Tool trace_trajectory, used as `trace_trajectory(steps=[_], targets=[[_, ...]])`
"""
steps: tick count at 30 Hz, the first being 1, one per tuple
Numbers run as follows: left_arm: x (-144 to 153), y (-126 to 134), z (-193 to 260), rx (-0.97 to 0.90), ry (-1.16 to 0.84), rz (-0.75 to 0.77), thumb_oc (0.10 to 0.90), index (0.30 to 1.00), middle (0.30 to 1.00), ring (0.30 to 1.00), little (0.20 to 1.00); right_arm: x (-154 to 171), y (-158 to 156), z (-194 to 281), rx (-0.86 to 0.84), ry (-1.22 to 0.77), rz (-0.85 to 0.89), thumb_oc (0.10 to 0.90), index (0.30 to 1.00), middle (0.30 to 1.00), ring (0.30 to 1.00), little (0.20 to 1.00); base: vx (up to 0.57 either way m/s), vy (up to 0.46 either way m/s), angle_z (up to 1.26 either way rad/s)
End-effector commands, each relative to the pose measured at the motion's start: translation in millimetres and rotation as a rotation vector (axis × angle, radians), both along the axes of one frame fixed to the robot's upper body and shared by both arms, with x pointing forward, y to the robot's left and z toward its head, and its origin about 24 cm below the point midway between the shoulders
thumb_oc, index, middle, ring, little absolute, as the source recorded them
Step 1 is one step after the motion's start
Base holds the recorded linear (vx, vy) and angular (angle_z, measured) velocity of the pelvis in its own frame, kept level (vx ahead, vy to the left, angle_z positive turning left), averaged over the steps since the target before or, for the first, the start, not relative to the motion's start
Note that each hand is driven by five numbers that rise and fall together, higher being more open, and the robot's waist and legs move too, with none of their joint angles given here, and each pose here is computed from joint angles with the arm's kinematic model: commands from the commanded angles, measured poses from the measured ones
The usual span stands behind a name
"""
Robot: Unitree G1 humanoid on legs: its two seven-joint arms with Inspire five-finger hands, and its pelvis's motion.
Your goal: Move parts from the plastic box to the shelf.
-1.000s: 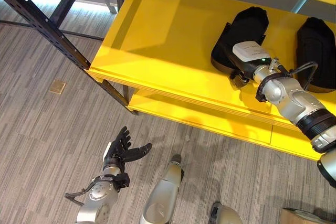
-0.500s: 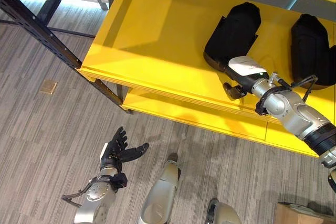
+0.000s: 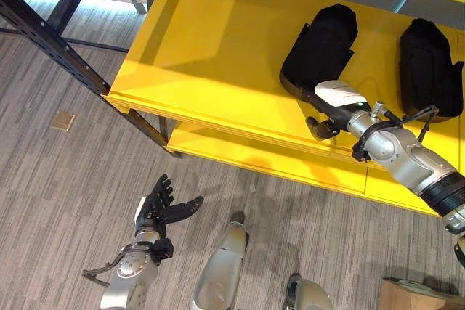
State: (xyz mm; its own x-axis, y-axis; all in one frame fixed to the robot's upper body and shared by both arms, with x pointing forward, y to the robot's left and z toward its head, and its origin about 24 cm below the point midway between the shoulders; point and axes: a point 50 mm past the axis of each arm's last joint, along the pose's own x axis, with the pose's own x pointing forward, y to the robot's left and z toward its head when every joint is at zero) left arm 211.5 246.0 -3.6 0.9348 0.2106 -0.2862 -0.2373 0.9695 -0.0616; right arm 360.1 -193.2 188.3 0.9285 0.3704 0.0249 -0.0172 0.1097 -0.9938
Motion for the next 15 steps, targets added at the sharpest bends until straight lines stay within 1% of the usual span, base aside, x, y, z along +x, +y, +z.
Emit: trace_trajectory(steps=[1, 13, 15], targets=[[-3, 9, 26, 0.075, -0.14, -0.003, 0.9, 1.0, 1.0, 1.0, 1.0, -7, -4, 22, 0.039, -0.07, 0.035, 0.9, 1.0, 1.0, 1.0, 1.0, 0.0, 0.0, 0.0], [-5, 14, 26, 0.083, -0.133, 0.017, 0.9, 1.0, 1.0, 1.0, 1.0, -11, -22, 20, 0.022, -0.063, -0.013, 0.9, 1.0, 1.0, 1.0, 1.0, 0.0, 0.0, 0.0], [-7, 16, 25, 0.082, -0.129, 0.022, 0.9, 1.0, 1.0, 1.0, 1.0, -13, -31, 21, 0.008, -0.065, -0.042, 0.9, 1.0, 1.0, 1.0, 1.0, 0.0, 0.0, 0.0]])
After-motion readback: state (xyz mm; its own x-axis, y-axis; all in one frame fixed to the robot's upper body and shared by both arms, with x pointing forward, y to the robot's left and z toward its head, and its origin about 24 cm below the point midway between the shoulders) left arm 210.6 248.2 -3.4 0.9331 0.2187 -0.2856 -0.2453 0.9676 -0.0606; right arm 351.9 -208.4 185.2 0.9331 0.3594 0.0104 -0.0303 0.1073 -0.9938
